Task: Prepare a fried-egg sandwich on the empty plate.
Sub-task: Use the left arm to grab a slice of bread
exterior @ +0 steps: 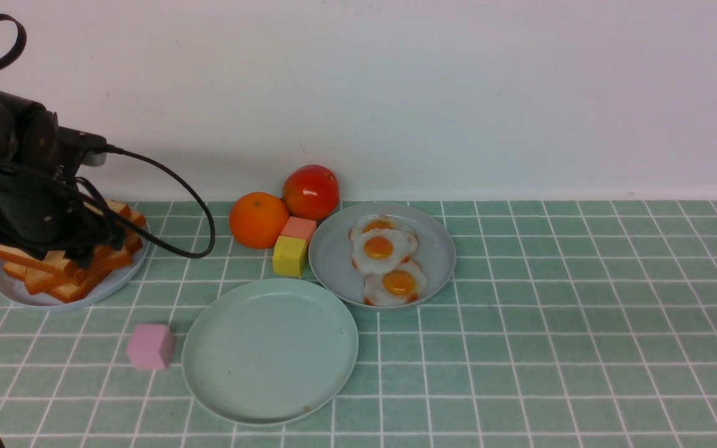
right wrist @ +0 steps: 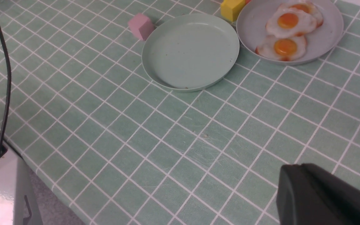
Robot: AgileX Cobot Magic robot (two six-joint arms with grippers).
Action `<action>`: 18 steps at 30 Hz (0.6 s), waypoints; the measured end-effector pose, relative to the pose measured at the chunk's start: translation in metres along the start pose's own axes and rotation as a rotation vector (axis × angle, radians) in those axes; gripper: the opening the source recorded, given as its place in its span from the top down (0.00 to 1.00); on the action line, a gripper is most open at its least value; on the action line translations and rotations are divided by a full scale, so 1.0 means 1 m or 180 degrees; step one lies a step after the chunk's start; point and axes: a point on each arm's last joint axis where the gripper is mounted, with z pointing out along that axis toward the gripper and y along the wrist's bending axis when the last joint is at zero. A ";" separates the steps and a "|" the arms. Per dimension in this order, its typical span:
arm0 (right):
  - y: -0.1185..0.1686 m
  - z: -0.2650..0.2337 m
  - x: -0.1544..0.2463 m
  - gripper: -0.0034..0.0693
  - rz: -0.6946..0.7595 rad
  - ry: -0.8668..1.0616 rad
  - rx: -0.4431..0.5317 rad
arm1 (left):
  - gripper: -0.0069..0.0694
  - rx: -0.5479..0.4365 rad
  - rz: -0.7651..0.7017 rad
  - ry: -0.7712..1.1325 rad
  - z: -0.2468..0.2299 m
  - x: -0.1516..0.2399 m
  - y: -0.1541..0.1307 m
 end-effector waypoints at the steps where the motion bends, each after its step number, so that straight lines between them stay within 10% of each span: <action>1: 0.000 0.000 0.000 0.91 0.0002 -0.0002 -0.0005 | 0.38 -0.0028 0.0032 -0.0002 0.000 0.000 0.001; 18: 0.001 0.000 0.000 0.91 0.0019 -0.0009 -0.0044 | 0.39 -0.0093 0.0148 -0.0059 0.013 -0.001 0.000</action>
